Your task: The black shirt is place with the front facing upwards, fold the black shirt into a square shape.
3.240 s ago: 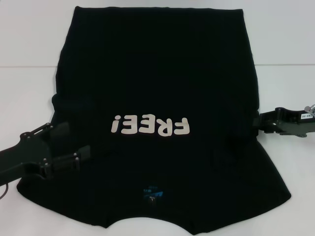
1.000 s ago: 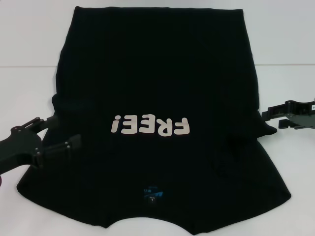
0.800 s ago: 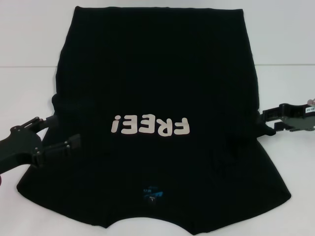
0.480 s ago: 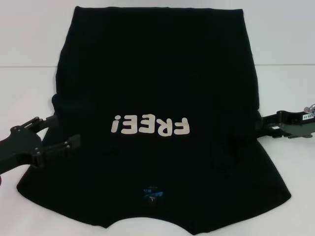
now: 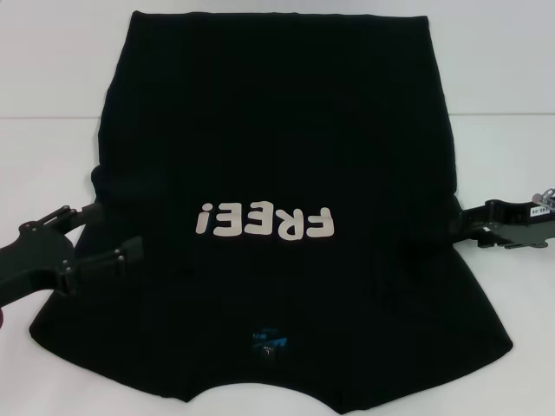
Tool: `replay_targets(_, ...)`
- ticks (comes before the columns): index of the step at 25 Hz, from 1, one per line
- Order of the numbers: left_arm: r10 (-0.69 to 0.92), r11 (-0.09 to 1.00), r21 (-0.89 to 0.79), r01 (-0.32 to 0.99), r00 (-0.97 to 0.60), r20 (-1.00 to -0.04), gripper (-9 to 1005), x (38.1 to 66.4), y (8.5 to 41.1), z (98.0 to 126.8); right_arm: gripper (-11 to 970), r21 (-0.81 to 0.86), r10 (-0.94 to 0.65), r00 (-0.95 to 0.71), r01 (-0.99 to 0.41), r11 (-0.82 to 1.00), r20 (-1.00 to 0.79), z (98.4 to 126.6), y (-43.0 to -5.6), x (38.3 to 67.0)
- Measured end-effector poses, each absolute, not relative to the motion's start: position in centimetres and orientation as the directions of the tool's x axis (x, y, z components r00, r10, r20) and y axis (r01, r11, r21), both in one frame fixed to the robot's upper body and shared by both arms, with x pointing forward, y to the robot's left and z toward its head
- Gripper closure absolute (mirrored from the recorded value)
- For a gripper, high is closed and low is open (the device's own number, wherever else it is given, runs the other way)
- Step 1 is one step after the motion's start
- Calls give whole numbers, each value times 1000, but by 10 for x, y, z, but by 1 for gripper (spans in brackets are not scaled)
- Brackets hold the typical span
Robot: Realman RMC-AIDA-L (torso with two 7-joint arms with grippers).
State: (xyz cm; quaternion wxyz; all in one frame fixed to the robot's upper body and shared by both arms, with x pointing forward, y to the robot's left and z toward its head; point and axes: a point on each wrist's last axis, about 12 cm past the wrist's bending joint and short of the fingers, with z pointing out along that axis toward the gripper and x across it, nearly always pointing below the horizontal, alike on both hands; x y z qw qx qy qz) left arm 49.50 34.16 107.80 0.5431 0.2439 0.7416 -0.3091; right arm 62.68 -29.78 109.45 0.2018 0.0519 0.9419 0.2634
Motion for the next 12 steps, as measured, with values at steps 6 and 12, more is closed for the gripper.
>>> replay_targets(6, 26, 690, -193, 697, -291, -956, 51, 495, 342, 1078, 397, 508, 207, -902, -16, 861, -379, 1093, -293, 630)
replay_targets(12, 24, 690, -196, 697, -293, -956, 51, 495, 341, 1078, 522, 503, 194, -900, -33, 864, -391, 1094, -287, 632)
